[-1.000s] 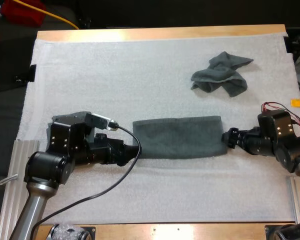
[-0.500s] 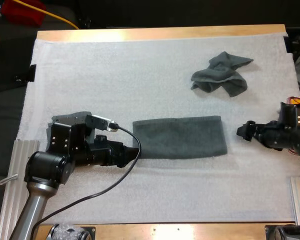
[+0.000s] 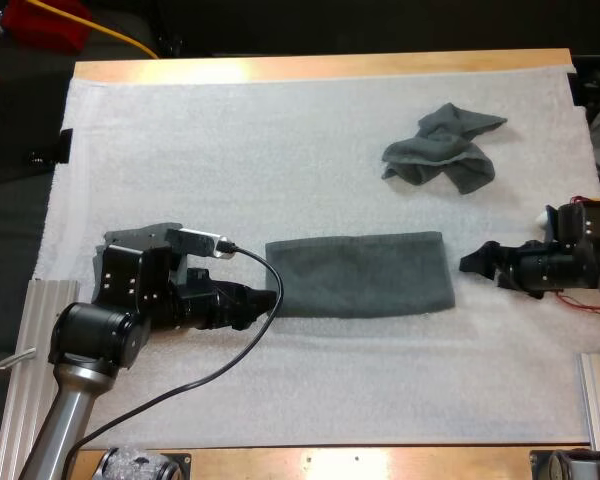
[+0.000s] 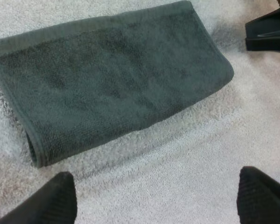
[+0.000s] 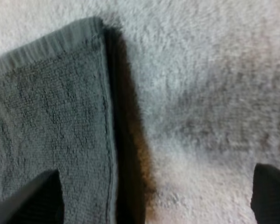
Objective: Pick towel from pile, fold and stack
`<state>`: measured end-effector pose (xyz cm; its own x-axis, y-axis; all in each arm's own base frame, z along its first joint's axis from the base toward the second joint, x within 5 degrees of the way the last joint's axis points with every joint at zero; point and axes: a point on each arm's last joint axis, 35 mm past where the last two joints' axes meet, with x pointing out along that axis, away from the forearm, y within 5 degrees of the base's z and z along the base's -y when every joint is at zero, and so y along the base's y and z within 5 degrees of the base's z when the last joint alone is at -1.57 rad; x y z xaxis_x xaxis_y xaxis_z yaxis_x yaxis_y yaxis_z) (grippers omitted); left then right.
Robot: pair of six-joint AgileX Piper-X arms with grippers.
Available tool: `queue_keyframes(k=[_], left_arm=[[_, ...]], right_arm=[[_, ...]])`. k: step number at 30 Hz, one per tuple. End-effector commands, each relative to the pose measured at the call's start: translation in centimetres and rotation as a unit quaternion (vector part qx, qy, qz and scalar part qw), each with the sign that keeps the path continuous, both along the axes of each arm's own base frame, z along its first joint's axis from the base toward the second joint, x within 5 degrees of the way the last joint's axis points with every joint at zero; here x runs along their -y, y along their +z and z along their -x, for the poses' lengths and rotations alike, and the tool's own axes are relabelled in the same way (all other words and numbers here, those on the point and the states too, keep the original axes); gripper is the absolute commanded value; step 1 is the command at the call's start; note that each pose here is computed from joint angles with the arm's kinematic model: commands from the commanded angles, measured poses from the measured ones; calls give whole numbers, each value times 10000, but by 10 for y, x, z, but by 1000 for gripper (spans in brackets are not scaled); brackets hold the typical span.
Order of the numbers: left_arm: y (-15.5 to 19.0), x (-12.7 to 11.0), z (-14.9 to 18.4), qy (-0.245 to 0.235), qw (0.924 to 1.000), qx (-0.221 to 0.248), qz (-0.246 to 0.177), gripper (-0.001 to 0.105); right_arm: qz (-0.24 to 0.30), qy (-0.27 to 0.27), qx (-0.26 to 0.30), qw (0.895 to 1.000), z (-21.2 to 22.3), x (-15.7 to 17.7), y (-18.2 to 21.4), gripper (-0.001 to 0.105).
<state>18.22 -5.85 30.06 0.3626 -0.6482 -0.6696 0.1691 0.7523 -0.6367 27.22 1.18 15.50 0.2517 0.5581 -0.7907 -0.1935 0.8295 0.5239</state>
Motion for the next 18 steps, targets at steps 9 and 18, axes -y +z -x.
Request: queue_keyframes(k=[9, 18], left_arm=[[2, -1, 0, 156, 9999, -59, 4, 69], [2, -1, 0, 156, 9999, -59, 4, 69]], right_arm=[[-141, 315, -315, 9989, -3, -14, -19, 79], [9, 412, -599, 9974, -3, -44, -30, 79]])
